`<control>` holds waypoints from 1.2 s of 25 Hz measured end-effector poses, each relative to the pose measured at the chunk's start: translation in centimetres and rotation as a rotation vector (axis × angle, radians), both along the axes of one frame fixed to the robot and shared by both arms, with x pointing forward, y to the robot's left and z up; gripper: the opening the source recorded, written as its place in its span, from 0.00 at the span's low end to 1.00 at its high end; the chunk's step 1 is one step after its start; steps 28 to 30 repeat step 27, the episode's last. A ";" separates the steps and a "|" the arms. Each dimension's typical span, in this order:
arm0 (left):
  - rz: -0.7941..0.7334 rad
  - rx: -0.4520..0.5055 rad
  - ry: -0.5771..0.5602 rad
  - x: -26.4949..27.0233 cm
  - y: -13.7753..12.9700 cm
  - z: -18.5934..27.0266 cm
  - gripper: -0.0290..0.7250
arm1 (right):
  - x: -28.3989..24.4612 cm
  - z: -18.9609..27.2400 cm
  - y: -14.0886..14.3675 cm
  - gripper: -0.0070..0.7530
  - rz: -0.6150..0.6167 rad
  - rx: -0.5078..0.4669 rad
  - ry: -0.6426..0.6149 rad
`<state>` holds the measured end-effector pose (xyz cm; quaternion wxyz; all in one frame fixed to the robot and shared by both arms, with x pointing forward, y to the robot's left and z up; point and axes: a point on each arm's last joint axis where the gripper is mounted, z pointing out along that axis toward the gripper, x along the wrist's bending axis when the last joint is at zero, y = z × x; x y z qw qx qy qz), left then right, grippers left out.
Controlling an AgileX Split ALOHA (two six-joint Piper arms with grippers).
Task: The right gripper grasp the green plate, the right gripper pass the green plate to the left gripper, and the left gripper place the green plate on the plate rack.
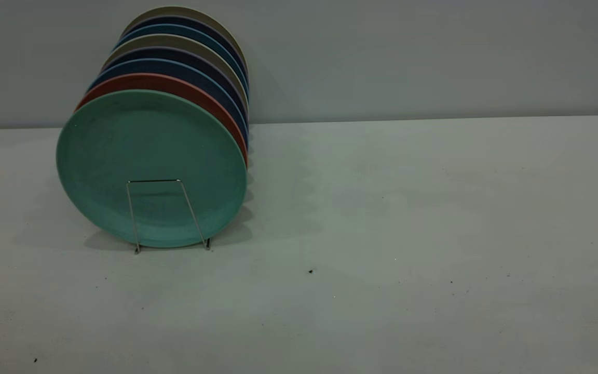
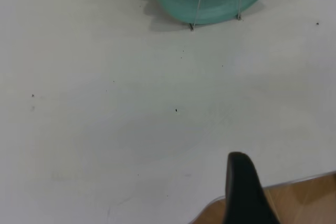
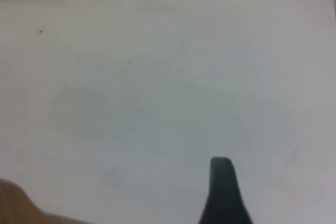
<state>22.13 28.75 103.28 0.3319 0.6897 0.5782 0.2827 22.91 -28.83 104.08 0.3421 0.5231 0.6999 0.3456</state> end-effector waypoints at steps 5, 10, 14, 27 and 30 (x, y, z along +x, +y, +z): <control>0.001 -0.001 0.000 0.0 0.0 0.0 0.63 | 0.0 0.0 0.0 0.73 0.000 0.000 0.000; 0.001 -0.001 0.000 0.0 0.0 0.0 0.63 | 0.0 0.0 0.0 0.73 0.000 0.000 0.000; 0.001 -0.001 0.000 0.0 0.0 0.0 0.63 | 0.0 0.0 0.0 0.73 0.000 0.000 0.000; 0.001 -0.001 0.000 0.0 0.0 0.0 0.63 | 0.0 0.0 0.0 0.68 0.000 0.000 0.000; 0.001 -0.001 0.000 0.0 0.0 0.0 0.63 | 0.0 0.0 0.0 0.68 0.000 0.000 0.000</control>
